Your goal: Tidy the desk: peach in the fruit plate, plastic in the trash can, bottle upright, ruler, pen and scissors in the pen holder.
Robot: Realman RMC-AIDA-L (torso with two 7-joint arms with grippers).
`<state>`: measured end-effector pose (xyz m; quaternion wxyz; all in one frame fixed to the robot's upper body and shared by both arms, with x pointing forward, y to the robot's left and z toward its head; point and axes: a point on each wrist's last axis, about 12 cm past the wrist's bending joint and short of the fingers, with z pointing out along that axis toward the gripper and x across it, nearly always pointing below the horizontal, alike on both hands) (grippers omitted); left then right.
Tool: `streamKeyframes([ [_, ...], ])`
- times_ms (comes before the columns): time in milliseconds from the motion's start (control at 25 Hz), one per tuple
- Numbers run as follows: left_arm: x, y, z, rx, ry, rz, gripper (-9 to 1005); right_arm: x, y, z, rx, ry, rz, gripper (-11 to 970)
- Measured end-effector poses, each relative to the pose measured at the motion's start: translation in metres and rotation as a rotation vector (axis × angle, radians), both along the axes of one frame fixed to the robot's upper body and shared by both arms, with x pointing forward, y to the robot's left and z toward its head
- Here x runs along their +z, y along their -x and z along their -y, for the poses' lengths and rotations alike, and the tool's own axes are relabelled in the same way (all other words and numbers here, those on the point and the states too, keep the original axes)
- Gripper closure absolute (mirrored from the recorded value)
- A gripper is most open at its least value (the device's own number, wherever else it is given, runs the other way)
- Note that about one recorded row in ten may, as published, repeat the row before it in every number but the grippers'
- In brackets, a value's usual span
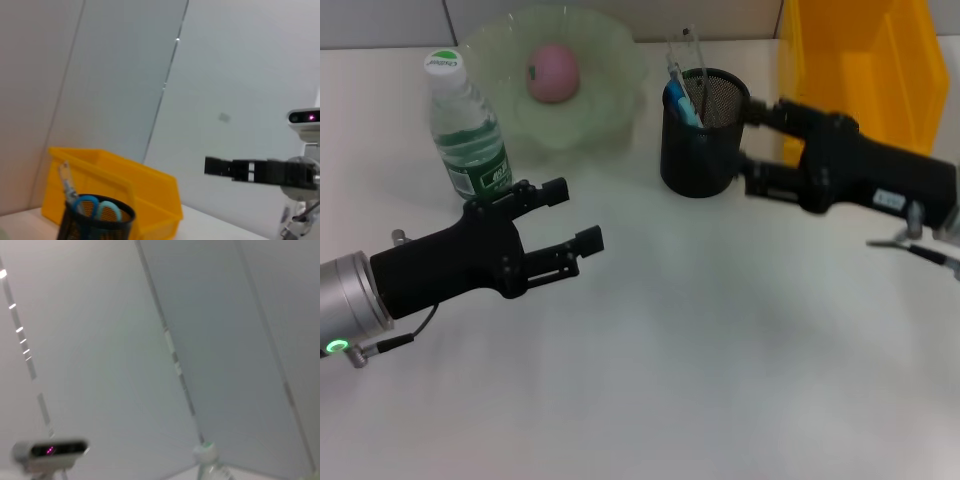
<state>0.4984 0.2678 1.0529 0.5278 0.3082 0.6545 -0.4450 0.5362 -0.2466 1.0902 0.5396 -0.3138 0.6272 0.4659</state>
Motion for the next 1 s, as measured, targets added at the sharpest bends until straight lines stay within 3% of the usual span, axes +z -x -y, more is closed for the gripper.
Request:
streamKeyframes([
  [640, 0.007, 0.008, -0.012, -0.118, -0.027, -0.012, 167, -0.012, 0.027, 0.015, 0.204, 0.186, -0.032, 136],
  [680, 0.008, 0.009, -0.015, -0.172, -0.082, -0.012, 167, -0.013, 0.028, 0.015, 0.214, 0.193, -0.032, 136],
  [1000, 0.008, 0.006, -0.012, -0.245, -0.15, -0.022, 167, -0.018, 0.031, 0.011, 0.244, 0.218, -0.027, 135],
])
